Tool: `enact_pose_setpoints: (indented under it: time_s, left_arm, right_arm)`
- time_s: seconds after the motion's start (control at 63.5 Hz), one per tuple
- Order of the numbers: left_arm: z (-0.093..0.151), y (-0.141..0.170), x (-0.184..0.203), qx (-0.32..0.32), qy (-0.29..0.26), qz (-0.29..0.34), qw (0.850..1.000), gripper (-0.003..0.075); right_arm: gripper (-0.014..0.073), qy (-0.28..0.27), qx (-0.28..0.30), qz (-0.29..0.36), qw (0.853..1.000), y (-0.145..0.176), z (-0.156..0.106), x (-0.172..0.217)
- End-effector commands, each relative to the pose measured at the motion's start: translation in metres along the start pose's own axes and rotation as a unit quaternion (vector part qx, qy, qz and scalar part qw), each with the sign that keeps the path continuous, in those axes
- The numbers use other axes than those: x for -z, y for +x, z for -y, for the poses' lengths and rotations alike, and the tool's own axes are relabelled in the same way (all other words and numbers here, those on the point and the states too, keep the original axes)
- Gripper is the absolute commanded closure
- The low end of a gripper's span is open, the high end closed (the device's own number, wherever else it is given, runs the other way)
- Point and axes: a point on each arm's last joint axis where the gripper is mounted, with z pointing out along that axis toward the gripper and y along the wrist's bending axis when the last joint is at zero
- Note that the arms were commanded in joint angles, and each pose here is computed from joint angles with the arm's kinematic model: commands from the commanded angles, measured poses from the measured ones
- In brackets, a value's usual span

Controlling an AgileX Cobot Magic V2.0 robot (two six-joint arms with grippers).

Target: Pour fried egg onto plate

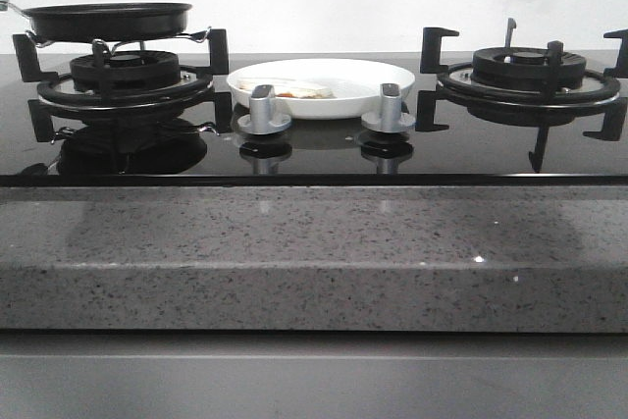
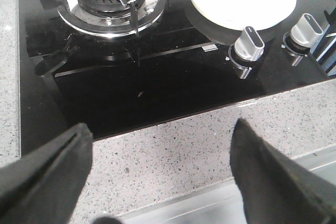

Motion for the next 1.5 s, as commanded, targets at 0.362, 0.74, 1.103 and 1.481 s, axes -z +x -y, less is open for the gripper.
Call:
enact_pose_setpoints:
  time_s: [0.362, 0.74, 1.103, 1.481]
  left_arm:
    - [0.002, -0.013, 0.006, 0.008, 0.003, 0.054, 0.999, 0.0186]
    - [0.002, -0.013, 0.006, 0.008, 0.003, 0.058, 0.998, 0.0377]
    - [0.002, -0.014, 0.006, 0.011, 0.005, 0.063, 0.998, 0.0741]
    - [0.002, -0.015, 0.006, 0.012, 0.006, 0.066, 0.998, 0.0741]
  right_arm:
    - [0.0182, 0.000, 0.010, 0.065, 0.998, 0.116, 0.004, 0.075]
    - [0.0305, -0.004, 0.014, 0.085, 0.996, 0.147, 0.005, 0.093]
    - [0.0665, -0.002, 0.015, 0.082, 0.997, 0.148, 0.005, 0.093]
    - [0.0664, -0.003, 0.015, 0.078, 0.997, 0.149, 0.005, 0.093]
